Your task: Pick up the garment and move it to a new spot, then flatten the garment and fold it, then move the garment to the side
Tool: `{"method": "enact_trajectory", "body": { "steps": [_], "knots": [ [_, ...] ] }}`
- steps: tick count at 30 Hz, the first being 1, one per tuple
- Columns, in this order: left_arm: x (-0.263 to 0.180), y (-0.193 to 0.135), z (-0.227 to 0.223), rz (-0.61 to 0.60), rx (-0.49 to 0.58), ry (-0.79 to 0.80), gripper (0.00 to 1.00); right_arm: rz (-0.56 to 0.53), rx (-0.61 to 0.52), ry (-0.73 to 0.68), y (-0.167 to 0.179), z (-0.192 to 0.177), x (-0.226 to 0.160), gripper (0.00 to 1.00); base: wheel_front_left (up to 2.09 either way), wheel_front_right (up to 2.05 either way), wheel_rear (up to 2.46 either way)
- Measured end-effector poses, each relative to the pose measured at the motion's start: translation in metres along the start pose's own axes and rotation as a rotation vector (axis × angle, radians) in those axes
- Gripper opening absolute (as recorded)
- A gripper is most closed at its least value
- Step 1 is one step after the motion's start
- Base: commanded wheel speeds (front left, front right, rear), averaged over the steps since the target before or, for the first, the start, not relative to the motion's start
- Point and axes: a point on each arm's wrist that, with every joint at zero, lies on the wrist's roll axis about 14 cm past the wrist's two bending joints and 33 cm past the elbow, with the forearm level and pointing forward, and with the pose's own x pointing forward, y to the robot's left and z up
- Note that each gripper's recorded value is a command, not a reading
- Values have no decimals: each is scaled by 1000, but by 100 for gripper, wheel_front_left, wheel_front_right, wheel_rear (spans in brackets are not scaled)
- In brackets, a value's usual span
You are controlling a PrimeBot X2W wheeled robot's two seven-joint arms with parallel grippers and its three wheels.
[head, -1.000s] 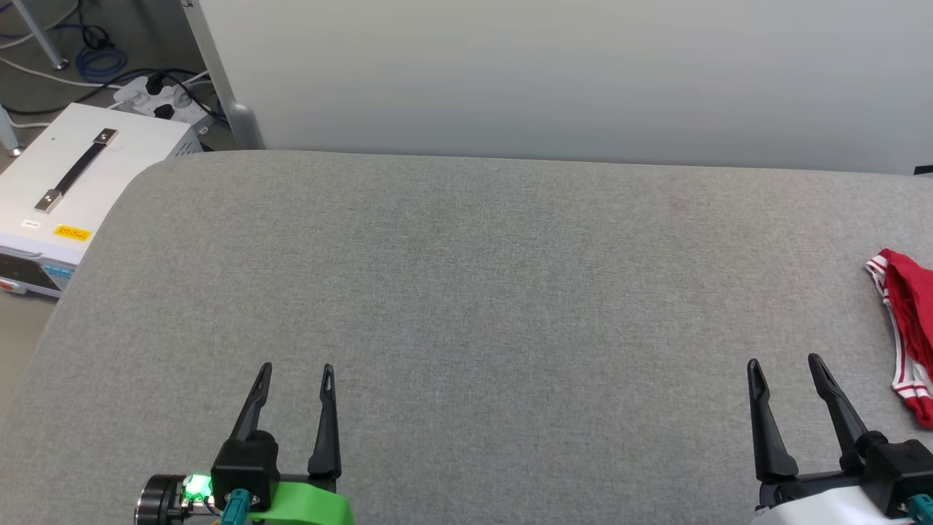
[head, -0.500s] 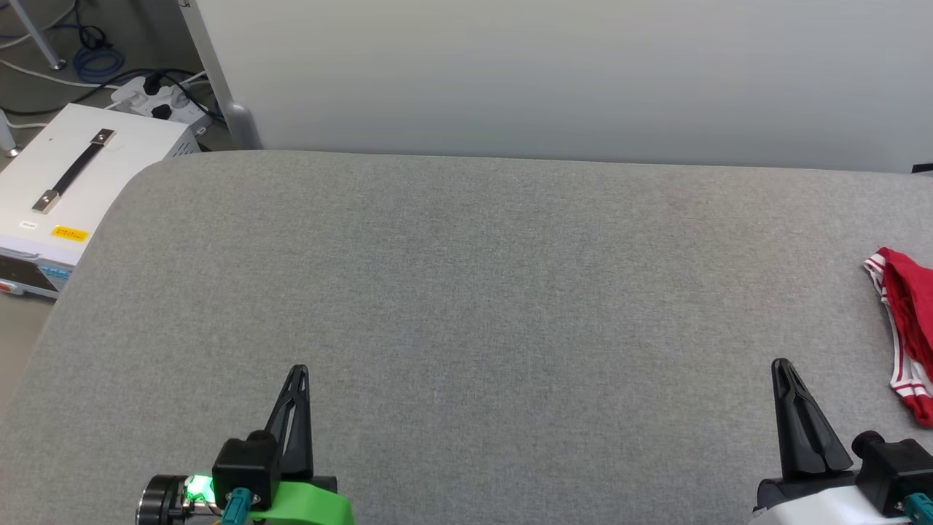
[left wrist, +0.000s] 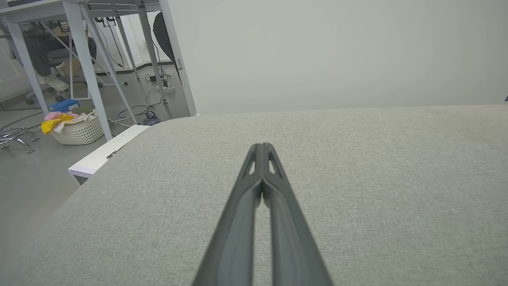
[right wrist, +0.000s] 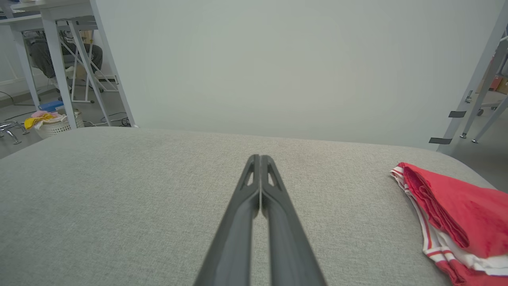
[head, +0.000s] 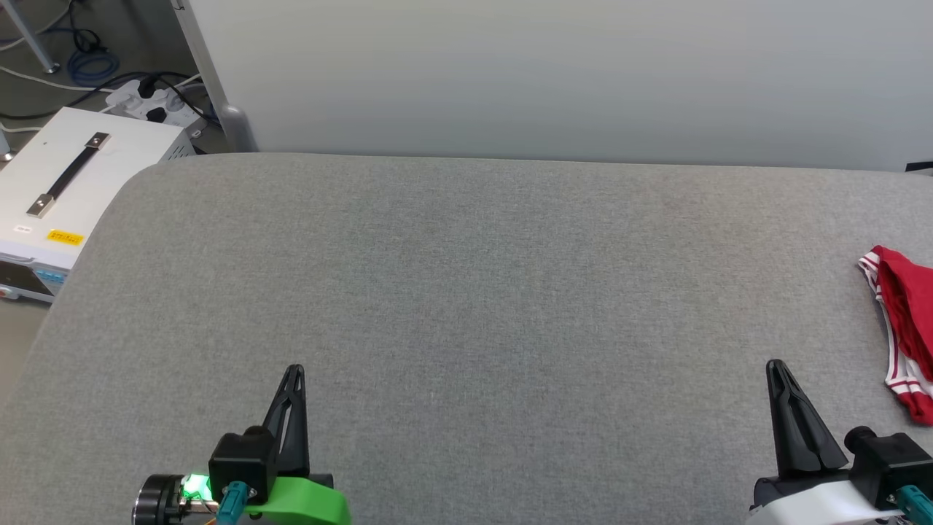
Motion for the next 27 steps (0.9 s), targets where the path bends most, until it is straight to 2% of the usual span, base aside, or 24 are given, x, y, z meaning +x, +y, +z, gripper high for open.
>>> {"method": "enact_trajectory", "body": {
  "steps": [27],
  "knots": [
    [7, -2, 0, -11, -1, 29, 0, -5, -21, 38, -2, -2, 5, 0, 0, 0, 0]
  ]
}}
